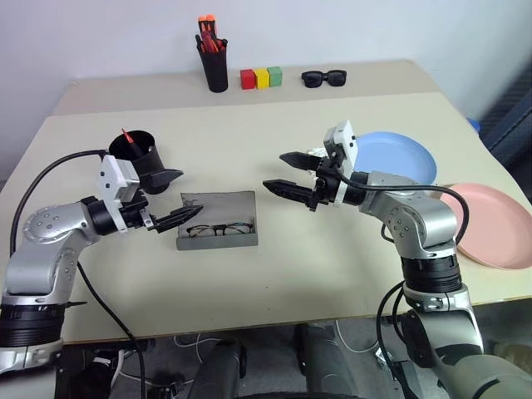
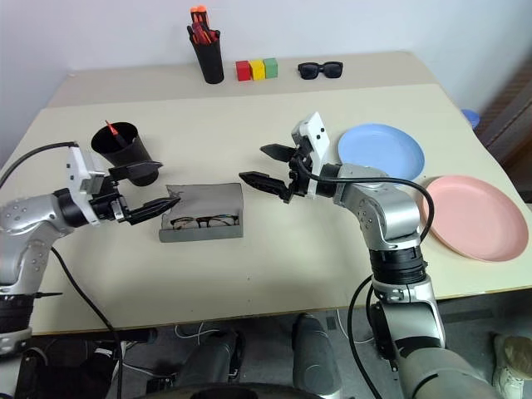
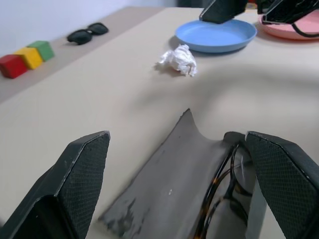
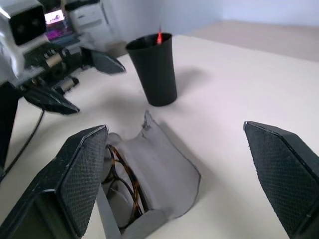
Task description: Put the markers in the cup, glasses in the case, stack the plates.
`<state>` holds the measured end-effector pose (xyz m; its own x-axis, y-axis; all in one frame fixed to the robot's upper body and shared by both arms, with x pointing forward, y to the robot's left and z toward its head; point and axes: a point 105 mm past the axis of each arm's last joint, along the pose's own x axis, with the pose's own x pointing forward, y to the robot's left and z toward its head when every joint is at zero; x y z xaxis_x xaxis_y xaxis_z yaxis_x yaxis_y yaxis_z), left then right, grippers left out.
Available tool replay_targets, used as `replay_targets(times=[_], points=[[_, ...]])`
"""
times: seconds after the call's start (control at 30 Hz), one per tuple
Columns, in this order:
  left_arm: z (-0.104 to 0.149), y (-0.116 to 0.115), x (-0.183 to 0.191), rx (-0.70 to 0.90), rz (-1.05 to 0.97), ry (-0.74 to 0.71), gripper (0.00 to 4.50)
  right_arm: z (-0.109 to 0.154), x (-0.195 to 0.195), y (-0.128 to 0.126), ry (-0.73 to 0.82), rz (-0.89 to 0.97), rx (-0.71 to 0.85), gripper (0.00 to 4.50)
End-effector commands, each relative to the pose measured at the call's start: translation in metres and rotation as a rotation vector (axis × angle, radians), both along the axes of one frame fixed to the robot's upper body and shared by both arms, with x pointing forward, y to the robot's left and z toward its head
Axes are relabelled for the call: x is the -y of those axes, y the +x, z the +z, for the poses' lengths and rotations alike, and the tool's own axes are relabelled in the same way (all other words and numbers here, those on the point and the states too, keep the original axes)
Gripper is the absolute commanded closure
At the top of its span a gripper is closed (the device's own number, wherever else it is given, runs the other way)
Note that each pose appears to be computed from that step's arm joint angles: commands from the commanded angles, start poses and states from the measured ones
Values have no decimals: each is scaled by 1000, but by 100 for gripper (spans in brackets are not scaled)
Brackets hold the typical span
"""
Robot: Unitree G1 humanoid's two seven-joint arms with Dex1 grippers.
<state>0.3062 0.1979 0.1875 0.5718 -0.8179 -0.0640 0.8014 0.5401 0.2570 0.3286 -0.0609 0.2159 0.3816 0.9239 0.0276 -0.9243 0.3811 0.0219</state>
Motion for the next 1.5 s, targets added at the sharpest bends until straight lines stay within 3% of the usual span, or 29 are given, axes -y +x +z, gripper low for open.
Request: replay_targets(times=[0.03,0.23,0.5,0.63,0.83,0.93,1.13,1.33,1.5], points=[[10,5,0,3,-16,-29,124,14,7,-13,30,14,59,129],[12,28,7,29,-2,-34,436,6,17,-21,-29,-4,92,444],[14,79,17,148,138,51,448,8,21,-28,-6,1,99,450],[13,90,30,140,118,51,450,2,20,-31,-34,25,69,330],[2,100,30,25,101,83,450,7,17,-36,-26,43,96,17],[-15,103,26,-82,104,138,450,8,16,-36,-52,28,155,7],[-37,101,31,-370,90,180,450,5,8,-40,-30,60,129,7],[-38,104,35,-435,92,208,450,5,2,-41,-21,48,140,7],[-42,93,38,-521,24,245,450,4,3,-39,-34,22,156,7]])
